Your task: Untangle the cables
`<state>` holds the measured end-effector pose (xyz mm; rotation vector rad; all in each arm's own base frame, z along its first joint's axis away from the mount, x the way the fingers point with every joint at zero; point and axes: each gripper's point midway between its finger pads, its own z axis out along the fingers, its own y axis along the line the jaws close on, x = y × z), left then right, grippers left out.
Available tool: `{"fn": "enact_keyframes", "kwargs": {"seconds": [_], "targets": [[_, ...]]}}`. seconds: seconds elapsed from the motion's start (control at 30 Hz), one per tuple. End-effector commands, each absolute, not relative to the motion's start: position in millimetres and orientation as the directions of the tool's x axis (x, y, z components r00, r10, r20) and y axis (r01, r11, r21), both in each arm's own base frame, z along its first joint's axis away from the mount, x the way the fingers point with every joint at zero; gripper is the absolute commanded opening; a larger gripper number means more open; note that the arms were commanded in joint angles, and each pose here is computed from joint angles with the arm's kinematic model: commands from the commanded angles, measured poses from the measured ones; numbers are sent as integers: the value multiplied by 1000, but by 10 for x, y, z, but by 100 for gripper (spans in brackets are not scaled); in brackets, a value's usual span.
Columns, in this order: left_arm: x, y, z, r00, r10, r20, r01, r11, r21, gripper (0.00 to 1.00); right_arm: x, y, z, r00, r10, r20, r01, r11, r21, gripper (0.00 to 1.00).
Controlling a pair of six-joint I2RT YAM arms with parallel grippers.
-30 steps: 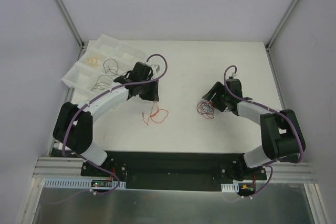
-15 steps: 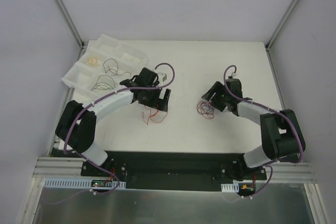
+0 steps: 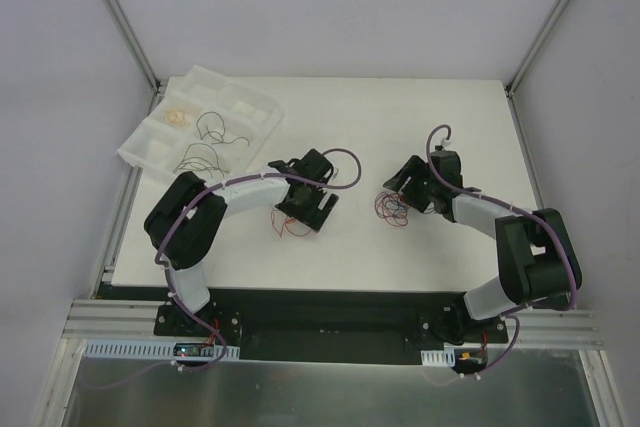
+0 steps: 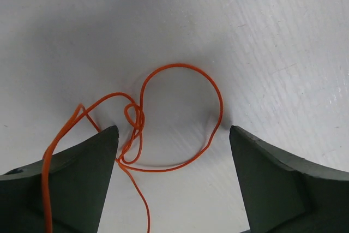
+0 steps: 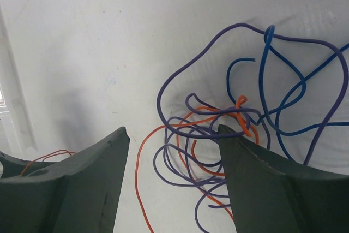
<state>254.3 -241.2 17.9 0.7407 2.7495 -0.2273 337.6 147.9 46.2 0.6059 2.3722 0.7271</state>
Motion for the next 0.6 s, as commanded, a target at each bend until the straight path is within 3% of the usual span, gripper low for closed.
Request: {"fn": "enact_keyframes", "kwargs": {"seconds": [0.0,0.03,0.13,0.27,0.43,0.57], "targets": [[2606,-2376,109,-819,496,-288,524,852,-20,76,3433,1497,540,-719,563,-406,216,737,640,69],[2584,-2385,79,-819,501,-278,528,849,-27,70,3431,1499,535,-721,563,-405,216,737,641,69],[2566,-2399,82,-823,496,-277,526,849,-43,40,3432,1487,541,-717,566,-407,215,736,642,69],[2688,-2430,339,-793,495,-356,538,843,-25,3,3432,1499,549,-716,565,-409,209,733,647,69],[3108,-2336,977,-762,389,-517,490,869,-69,0,3430,1503,564,-714,565,-413,199,730,653,69],[3529,-2113,1586,-759,208,-617,426,876,-229,0,3423,1517,572,-715,563,-415,191,728,658,69]]}}
